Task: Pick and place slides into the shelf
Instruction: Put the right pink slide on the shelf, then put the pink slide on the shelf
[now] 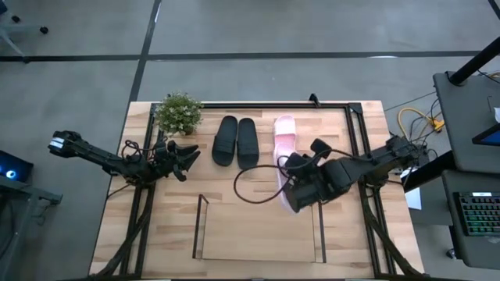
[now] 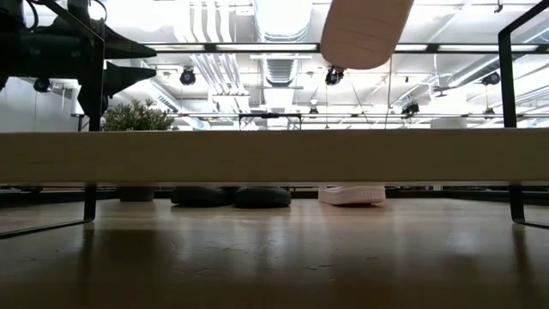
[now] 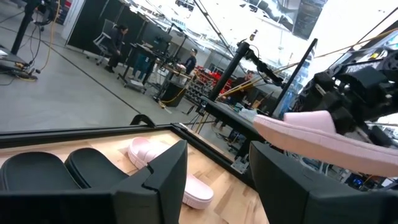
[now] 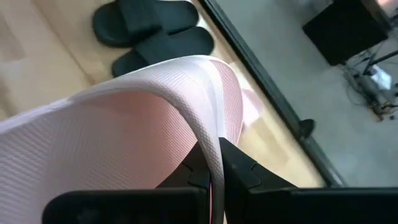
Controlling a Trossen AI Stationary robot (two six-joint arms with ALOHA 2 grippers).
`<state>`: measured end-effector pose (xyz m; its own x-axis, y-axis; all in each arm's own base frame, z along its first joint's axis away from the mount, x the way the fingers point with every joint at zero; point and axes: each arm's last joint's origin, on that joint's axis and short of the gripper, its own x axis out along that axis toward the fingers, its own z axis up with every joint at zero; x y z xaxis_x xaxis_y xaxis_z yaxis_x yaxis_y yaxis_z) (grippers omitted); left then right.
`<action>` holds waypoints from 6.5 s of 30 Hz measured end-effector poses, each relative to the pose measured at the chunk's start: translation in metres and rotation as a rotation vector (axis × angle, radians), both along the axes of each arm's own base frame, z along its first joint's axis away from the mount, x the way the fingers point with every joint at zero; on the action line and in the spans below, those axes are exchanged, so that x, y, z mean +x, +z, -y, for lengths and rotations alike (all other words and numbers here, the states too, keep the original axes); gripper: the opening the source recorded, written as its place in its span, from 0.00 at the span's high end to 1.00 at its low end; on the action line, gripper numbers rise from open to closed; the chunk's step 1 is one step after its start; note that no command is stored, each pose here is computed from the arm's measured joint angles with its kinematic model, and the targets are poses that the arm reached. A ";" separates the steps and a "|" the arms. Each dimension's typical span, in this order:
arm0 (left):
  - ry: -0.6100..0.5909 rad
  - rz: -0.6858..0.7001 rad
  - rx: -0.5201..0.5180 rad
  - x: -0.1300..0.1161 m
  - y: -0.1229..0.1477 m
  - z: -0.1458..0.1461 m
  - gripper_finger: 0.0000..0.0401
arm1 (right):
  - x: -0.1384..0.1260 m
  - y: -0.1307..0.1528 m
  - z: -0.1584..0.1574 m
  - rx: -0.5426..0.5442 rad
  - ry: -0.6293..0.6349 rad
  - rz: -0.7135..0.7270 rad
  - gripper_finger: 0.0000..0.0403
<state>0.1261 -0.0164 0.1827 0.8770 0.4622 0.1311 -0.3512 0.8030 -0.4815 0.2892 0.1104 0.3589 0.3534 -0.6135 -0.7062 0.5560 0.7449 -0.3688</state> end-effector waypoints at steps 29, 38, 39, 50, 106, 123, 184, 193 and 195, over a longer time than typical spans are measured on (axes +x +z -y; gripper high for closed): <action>-0.001 -0.008 0.002 0.001 -0.001 0.000 0.60 | 0.043 -0.090 -0.094 0.059 0.032 -0.163 0.98; 0.000 -0.014 0.004 0.001 -0.002 0.000 0.60 | 0.033 -0.097 -0.104 0.115 0.035 -0.219 0.98; -0.001 -0.014 0.004 0.001 -0.002 0.000 0.60 | 0.033 -0.098 -0.105 0.122 0.046 -0.233 0.98; -0.001 -0.016 0.004 0.001 -0.002 0.000 0.60 | 0.021 -0.120 -0.109 0.091 0.049 -0.326 0.98; -0.003 -0.041 0.009 0.003 -0.005 0.001 0.60 | 0.003 -0.165 -0.139 -0.110 0.173 -0.401 0.98; -0.002 -0.042 0.009 0.003 -0.005 0.001 0.60 | 0.004 -0.163 -0.140 -0.150 0.237 -0.429 0.98; -0.052 -0.039 0.015 0.004 -0.005 0.002 0.60 | -0.007 -0.134 -0.152 0.077 0.099 -0.308 0.47; -0.054 -0.039 0.016 0.004 -0.005 0.002 0.60 | -0.001 -0.076 -0.155 0.138 0.154 -0.096 0.47; -0.054 -0.038 0.016 0.004 -0.005 0.002 0.60 | 0.001 -0.062 -0.154 0.122 0.165 -0.022 0.47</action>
